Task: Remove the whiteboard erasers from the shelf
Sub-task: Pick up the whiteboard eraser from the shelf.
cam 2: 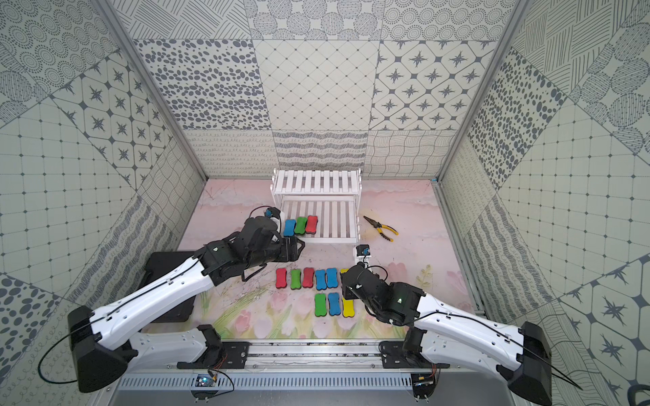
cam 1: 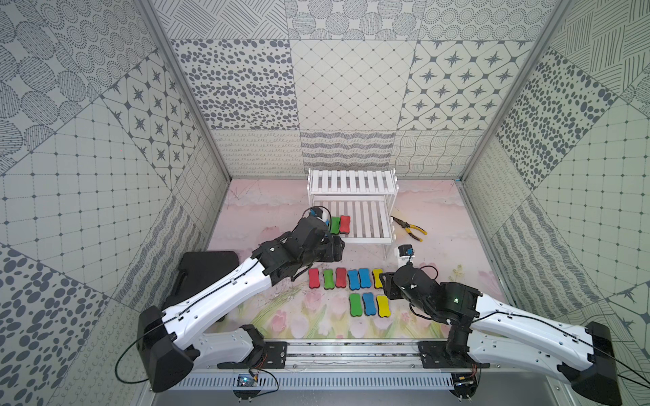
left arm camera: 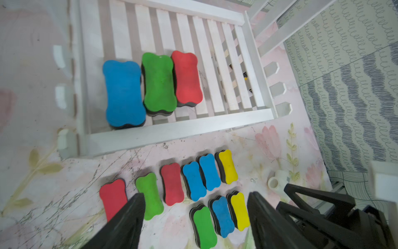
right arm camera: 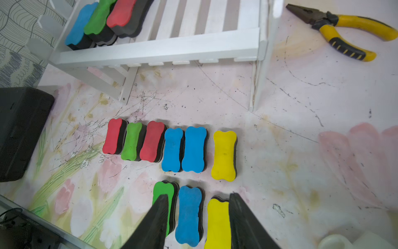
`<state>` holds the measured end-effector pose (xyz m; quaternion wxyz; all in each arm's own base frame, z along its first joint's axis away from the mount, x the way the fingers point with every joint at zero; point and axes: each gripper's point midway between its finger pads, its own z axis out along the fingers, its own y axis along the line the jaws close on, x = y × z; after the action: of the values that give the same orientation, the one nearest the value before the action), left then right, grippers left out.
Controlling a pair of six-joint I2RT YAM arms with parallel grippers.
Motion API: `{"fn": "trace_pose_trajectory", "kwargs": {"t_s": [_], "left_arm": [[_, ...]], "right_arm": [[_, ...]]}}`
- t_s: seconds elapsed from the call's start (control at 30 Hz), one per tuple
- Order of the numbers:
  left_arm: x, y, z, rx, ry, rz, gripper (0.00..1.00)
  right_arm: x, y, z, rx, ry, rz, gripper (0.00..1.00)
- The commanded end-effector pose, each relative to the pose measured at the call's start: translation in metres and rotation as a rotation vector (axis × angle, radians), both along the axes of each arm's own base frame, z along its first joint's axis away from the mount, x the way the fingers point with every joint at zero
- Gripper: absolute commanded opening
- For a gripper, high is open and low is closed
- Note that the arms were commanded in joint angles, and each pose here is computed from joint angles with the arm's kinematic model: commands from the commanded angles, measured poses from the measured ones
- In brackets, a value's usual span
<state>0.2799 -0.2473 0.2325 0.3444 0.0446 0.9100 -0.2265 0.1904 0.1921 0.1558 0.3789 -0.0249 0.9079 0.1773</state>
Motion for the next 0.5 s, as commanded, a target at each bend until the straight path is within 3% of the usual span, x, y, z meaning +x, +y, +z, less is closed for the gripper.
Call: {"fn": "trace_pose_trajectory", "kwargs": {"t_s": [0.0, 0.2, 0.47], "left_arm": [[0.036, -0.046, 0.011, 0.049, -0.135, -0.104, 0.75], [0.07, -0.067, -0.001, 0.117, -0.188, -0.111, 0.71], [0.102, -0.045, -0.019, 0.185, -0.152, 0.024, 0.67]], "right_arm": [[0.003, -0.011, 0.003, 0.033, -0.024, -0.043, 0.49], [-0.001, -0.02, -0.003, 0.065, -0.013, -0.066, 0.5], [-0.003, -0.026, -0.007, 0.064, -0.007, -0.077, 0.5]]}}
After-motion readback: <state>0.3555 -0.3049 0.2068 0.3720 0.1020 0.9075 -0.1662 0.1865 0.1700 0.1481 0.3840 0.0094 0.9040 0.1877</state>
